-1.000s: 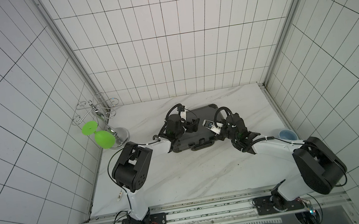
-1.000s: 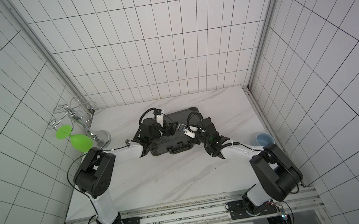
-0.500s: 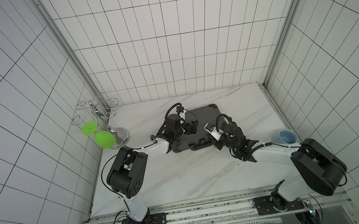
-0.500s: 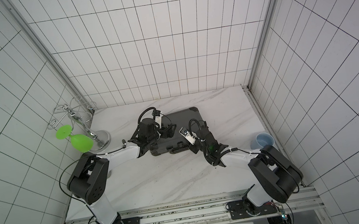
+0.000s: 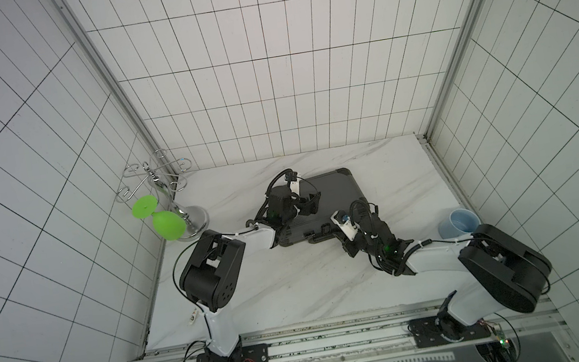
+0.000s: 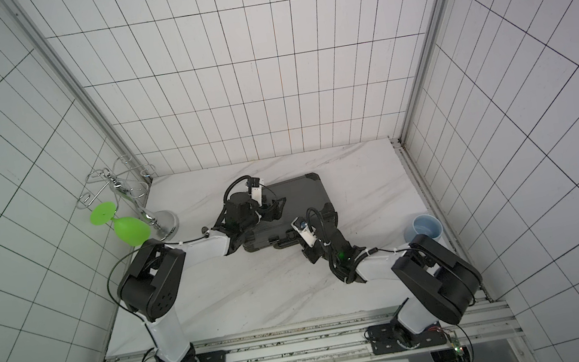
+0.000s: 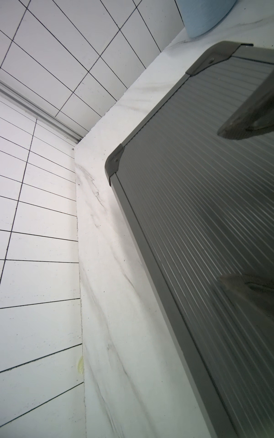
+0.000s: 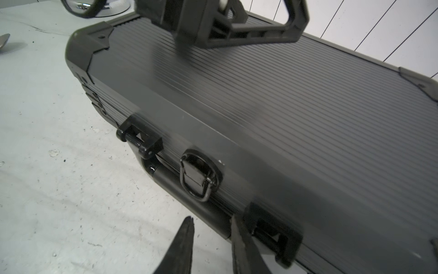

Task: Close the poker set cases
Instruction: Fasten the fastener on the poker set case.

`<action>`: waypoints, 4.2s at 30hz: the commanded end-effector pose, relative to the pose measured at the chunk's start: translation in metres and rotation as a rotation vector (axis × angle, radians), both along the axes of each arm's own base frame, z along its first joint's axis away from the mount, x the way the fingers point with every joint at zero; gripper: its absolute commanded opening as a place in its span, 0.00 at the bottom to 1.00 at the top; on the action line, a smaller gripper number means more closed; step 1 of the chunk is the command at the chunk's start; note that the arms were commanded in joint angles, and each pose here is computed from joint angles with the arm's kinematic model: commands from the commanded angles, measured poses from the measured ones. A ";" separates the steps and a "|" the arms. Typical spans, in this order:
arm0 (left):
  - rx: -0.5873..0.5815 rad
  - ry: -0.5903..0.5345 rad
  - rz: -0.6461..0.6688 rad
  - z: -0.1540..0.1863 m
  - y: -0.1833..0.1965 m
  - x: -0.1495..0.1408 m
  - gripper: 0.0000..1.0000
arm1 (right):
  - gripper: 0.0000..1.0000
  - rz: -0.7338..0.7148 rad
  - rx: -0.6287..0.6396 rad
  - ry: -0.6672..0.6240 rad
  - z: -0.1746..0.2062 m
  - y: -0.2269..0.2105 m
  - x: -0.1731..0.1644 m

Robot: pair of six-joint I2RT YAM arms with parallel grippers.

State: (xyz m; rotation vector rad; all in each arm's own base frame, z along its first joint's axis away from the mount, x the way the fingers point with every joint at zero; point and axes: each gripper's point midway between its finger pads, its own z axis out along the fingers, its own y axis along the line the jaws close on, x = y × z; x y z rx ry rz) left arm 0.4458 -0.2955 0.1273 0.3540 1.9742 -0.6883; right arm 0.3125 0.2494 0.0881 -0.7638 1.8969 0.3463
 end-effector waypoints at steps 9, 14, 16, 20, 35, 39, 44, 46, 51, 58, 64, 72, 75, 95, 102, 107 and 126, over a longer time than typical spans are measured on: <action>0.127 0.438 -0.017 -0.131 0.021 -0.061 0.88 | 0.25 -0.037 0.091 -0.039 -0.006 0.014 0.018; 0.129 0.430 -0.013 -0.128 0.023 -0.061 0.88 | 0.23 -0.055 0.122 -0.075 0.001 0.019 0.029; 0.129 0.429 -0.014 -0.128 0.022 -0.061 0.88 | 0.22 -0.076 0.114 -0.074 -0.001 0.017 0.035; 0.128 0.428 -0.015 -0.128 0.022 -0.061 0.88 | 0.22 -0.079 0.139 -0.079 0.002 0.020 0.039; 0.132 0.406 -0.008 -0.117 0.023 -0.059 0.88 | 0.18 -0.326 0.211 -0.077 0.004 0.003 0.065; 0.136 0.386 -0.008 -0.108 0.022 -0.057 0.88 | 0.19 -0.401 0.179 -0.056 -0.006 -0.008 0.068; 0.159 0.349 -0.010 -0.092 0.015 -0.053 0.88 | 0.18 -0.435 0.139 -0.039 -0.016 -0.012 0.072; 0.164 0.329 -0.019 -0.083 0.009 -0.053 0.88 | 0.18 -0.424 0.126 -0.034 -0.018 -0.009 0.074; 0.171 0.303 -0.036 -0.074 -0.001 -0.053 0.88 | 0.18 -0.400 0.114 -0.016 -0.024 -0.005 0.072; 0.201 0.357 -0.009 -0.105 0.009 -0.051 0.88 | 0.20 -0.303 0.147 -0.041 0.000 -0.003 0.054; 0.159 0.358 0.010 -0.101 0.018 -0.047 0.88 | 0.25 -0.176 0.043 -0.117 0.029 0.000 0.041; 0.129 0.359 0.057 -0.094 0.031 -0.041 0.87 | 0.33 0.111 -0.191 -0.179 0.026 0.003 0.039; 0.119 0.374 0.078 -0.097 0.038 -0.040 0.87 | 0.34 0.196 -0.201 -0.185 0.026 0.010 0.041; 0.083 0.407 0.090 -0.106 0.048 -0.039 0.87 | 0.34 0.301 -0.257 -0.271 0.058 0.027 0.067; 0.082 0.416 0.095 -0.109 0.051 -0.040 0.87 | 0.34 0.373 -0.302 -0.315 0.065 0.024 0.072; 0.082 0.416 0.094 -0.110 0.050 -0.039 0.87 | 0.35 0.439 -0.333 -0.294 0.064 0.027 0.073; 0.079 0.411 0.092 -0.107 0.051 -0.040 0.87 | 0.36 0.570 -0.323 -0.217 0.059 0.030 0.057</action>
